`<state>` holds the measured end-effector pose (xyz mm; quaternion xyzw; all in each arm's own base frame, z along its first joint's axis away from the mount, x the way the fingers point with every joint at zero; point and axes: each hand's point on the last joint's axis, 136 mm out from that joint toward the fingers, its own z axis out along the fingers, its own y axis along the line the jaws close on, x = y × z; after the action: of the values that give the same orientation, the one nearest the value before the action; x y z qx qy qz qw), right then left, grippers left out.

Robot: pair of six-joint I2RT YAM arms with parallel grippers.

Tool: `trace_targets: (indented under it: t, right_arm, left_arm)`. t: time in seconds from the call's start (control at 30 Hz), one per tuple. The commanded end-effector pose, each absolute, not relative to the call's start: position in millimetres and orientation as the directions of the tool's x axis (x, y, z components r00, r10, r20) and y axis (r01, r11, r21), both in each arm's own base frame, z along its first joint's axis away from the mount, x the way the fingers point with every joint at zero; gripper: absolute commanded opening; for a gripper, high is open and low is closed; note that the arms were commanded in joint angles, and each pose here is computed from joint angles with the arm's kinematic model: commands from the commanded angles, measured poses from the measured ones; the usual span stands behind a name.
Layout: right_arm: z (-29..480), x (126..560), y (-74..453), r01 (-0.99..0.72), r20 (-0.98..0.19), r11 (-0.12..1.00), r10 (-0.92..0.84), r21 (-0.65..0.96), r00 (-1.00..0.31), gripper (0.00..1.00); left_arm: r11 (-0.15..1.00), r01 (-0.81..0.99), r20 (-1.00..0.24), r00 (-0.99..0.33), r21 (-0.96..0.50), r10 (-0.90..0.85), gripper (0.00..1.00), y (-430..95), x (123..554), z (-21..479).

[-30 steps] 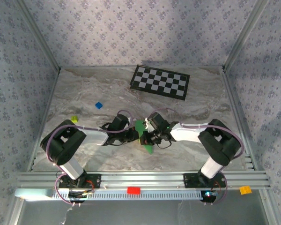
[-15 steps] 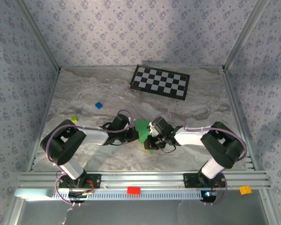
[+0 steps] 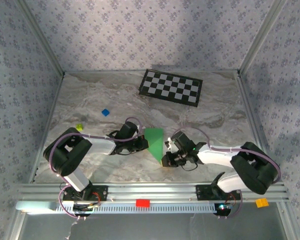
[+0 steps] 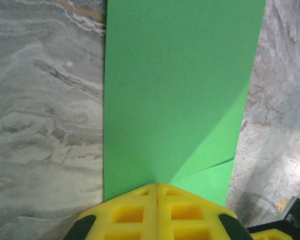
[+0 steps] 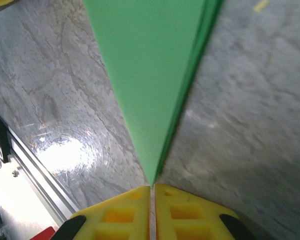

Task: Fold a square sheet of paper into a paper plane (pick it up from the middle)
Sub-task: Third fold the triangle at the center of the table.

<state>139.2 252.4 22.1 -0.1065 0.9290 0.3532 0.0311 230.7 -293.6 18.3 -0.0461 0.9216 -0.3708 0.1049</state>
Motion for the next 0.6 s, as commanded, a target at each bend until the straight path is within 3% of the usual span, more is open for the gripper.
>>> trace_targets:
  t: [0.0,0.27,0.57]
  right_arm:
    - [29,145,238,-0.214,-0.163,0.762,-0.144,0.611,-0.976,0.11]
    - [47,183,212,-0.137,-0.274,0.857,0.005,0.497,-0.962,0.15]
    - [52,195,215,-0.114,-0.305,0.858,0.053,0.502,-0.951,0.24]
  left_arm:
    - [0.798,-0.120,-0.093,-0.972,-0.591,-0.215,0.00,-264,216,-17]
    - [0.766,-0.185,-0.099,-0.946,-0.616,-0.309,0.00,-262,217,-9]
    - [0.752,-0.199,-0.111,-0.934,-0.629,-0.340,0.00,-261,216,-4]
